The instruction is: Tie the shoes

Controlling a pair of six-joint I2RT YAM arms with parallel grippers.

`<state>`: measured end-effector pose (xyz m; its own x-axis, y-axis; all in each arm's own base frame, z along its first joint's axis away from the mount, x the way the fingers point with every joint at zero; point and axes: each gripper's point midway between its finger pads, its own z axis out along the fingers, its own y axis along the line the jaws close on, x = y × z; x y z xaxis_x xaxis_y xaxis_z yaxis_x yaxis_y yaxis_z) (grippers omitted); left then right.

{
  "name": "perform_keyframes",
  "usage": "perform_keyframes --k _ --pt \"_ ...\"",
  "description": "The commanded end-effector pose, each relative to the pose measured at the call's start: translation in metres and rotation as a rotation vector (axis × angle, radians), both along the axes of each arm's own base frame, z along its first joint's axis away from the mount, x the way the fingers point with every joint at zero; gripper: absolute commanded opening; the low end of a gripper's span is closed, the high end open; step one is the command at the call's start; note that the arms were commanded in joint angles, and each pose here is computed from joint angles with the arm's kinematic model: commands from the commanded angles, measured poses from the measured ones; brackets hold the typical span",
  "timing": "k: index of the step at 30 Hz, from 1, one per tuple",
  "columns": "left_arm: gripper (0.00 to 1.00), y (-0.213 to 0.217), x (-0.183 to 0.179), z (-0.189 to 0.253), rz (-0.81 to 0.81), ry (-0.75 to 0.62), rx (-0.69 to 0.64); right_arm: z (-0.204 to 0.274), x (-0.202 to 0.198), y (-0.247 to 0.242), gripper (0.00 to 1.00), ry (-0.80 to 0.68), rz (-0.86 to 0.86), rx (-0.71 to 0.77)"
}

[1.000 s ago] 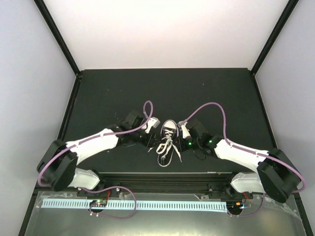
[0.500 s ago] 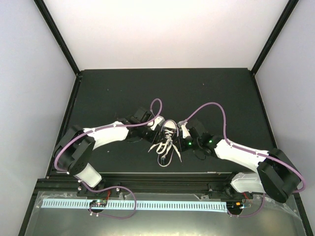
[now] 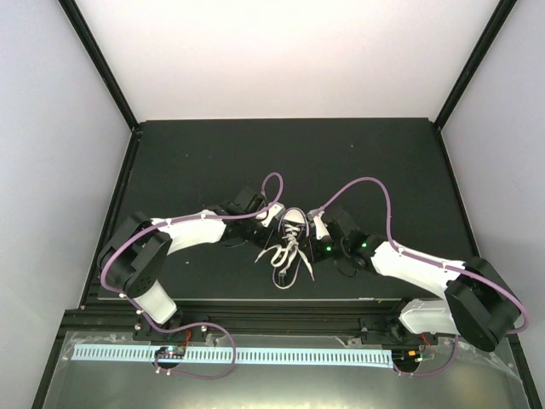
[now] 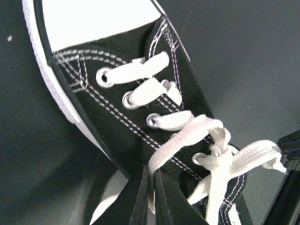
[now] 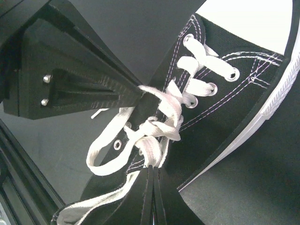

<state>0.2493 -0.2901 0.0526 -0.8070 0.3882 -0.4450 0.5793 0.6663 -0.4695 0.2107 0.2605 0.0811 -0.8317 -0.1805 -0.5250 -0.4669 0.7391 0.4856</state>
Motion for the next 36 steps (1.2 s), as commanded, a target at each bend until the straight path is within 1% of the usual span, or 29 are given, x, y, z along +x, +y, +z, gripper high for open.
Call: perform_keyframes --k 1,3,7,18,25,33,35,36 --pt "0.02 -0.006 0.016 0.019 0.030 -0.089 -0.060 0.018 0.007 0.007 0.02 -0.044 0.006 0.025" --pt "0.01 -0.008 0.017 0.027 0.039 -0.117 -0.101 0.023 0.009 0.010 0.02 -0.057 0.009 0.035" --pt "0.02 -0.009 0.013 0.030 0.037 -0.113 -0.136 0.027 0.014 0.018 0.02 -0.062 0.023 0.050" --pt "0.02 -0.006 0.005 0.030 0.039 -0.114 -0.161 0.010 0.023 0.032 0.02 -0.037 0.046 0.048" --pt "0.02 -0.010 0.002 0.038 0.031 -0.124 -0.218 -0.004 0.023 0.034 0.02 -0.012 0.047 0.038" --pt "0.02 -0.017 -0.018 0.035 -0.059 -0.077 -0.278 -0.010 0.024 0.031 0.02 -0.015 0.023 0.033" --pt "0.06 -0.013 -0.022 0.033 -0.062 -0.072 -0.272 -0.013 0.024 0.030 0.02 -0.010 0.021 0.030" --pt "0.11 -0.011 -0.022 0.033 -0.057 -0.078 -0.266 -0.014 0.023 0.029 0.02 -0.009 0.021 0.029"
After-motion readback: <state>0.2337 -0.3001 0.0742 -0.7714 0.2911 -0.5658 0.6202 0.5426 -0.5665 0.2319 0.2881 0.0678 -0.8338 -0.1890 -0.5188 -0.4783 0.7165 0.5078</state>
